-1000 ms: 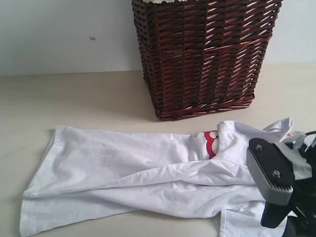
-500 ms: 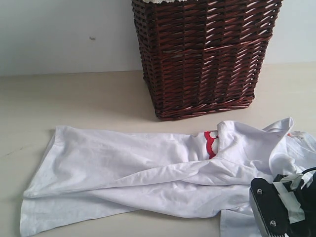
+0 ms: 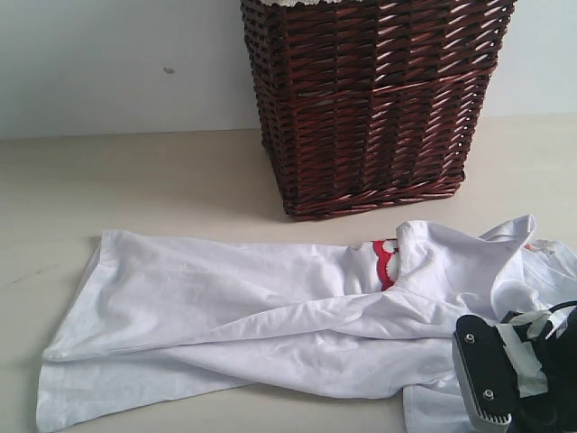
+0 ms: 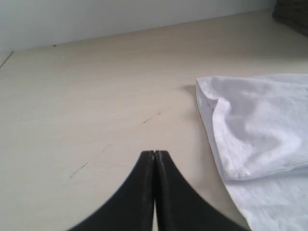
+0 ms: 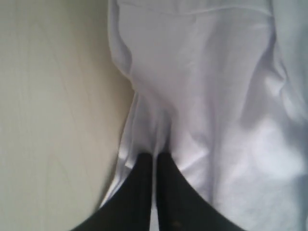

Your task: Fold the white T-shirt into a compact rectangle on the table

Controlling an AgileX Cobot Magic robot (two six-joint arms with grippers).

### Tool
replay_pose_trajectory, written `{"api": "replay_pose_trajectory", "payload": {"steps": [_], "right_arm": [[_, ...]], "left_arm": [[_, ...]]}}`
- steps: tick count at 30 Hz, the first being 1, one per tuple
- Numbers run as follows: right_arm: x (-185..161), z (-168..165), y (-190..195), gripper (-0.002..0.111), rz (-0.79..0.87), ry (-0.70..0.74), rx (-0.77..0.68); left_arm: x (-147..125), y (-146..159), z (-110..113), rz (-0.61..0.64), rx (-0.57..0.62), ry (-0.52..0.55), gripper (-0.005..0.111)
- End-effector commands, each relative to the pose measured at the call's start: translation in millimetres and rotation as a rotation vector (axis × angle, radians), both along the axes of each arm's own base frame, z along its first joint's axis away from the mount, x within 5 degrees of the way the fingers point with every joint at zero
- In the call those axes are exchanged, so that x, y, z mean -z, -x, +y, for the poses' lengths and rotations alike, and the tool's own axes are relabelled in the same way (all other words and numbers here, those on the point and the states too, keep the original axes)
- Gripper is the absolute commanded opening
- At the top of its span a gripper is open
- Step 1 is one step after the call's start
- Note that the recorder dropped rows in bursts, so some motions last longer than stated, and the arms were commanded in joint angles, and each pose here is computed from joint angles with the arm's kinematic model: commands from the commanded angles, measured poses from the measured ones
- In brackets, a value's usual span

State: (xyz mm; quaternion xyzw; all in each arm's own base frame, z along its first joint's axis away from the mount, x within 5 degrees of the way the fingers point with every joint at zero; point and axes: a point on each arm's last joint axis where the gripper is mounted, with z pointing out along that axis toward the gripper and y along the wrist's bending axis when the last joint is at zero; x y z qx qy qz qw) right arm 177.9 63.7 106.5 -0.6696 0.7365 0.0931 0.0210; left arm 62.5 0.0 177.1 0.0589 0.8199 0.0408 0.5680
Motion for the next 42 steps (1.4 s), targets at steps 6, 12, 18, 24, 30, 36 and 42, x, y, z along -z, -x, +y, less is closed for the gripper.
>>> {"api": "replay_pose_trajectory", "payload": {"steps": [6, 12, 18, 24, 30, 36, 42], "right_arm": [[-14, -4, 16, 0.000, 0.114, 0.015, -0.105], [-34, 2, -10, 0.000, -0.099, -0.013, -0.061], [-51, 6, -52, 0.000, -0.444, -0.046, 0.118], [-68, 7, -77, 0.000, -0.669, -0.087, 0.208], [-78, 8, -89, 0.000, -0.749, -0.139, 0.341], [-63, 9, -92, 0.005, -0.703, -0.121, 0.350], [-49, 7, -110, 0.034, -0.780, -0.167, 0.551]], "left_arm": [[-1, 0, 0, -0.010, -0.002, 0.008, 0.000], [-1, 0, 0, -0.010, -0.002, 0.008, 0.000], [-1, 0, 0, -0.010, -0.002, 0.008, 0.000], [-1, 0, 0, -0.010, -0.002, 0.008, 0.000], [-1, 0, 0, -0.010, -0.002, 0.008, 0.000], [-1, 0, 0, -0.010, -0.002, 0.008, 0.000], [-1, 0, 0, -0.010, -0.002, 0.008, 0.000]]}}
